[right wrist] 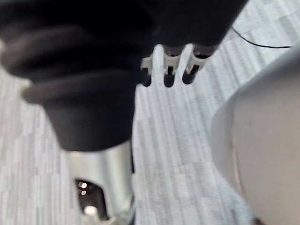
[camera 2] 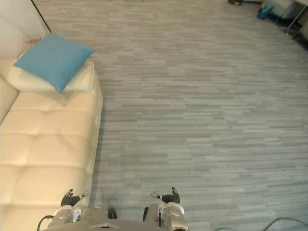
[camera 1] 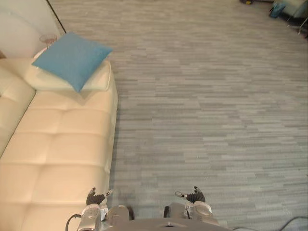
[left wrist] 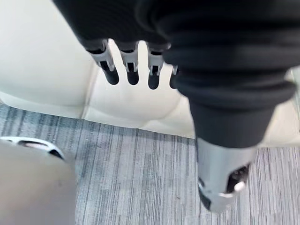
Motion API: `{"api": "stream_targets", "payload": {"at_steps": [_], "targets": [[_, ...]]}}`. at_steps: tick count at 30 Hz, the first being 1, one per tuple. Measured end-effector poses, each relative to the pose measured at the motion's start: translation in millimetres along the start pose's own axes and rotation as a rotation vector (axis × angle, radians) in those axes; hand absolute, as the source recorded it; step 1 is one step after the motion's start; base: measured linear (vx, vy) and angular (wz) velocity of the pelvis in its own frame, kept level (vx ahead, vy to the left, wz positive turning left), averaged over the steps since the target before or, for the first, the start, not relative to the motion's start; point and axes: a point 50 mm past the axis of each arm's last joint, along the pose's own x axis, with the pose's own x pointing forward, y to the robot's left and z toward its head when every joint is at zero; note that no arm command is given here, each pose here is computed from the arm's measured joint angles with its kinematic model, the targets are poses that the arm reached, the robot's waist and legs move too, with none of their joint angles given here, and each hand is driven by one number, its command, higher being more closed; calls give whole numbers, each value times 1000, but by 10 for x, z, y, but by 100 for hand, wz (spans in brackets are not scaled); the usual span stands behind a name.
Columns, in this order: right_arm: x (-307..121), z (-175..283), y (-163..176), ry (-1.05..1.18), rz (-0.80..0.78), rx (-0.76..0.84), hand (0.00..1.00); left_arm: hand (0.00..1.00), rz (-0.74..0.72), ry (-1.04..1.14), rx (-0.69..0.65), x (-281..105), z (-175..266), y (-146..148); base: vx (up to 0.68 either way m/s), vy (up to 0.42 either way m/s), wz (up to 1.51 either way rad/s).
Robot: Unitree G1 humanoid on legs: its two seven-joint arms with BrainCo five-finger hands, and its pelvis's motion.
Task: Pick up cushions and gather them together orderly.
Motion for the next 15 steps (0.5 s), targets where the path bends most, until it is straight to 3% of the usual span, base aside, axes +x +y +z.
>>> {"api": "stream_targets", "payload": {"at_steps": [8,11,15], "targets": [[62,0,-158,19,-35,-23,0,0,-37,28,89,-1,-59,-91,521,-176,23],[118,122,-267,-7,-71,-5,0,0,-66,22,68,-14,-9,-248,576,-269,24],[89,108,-99,-1,-25,-1,0,0,-42,8,9,-15,26,-209,506,-221,8]]}}
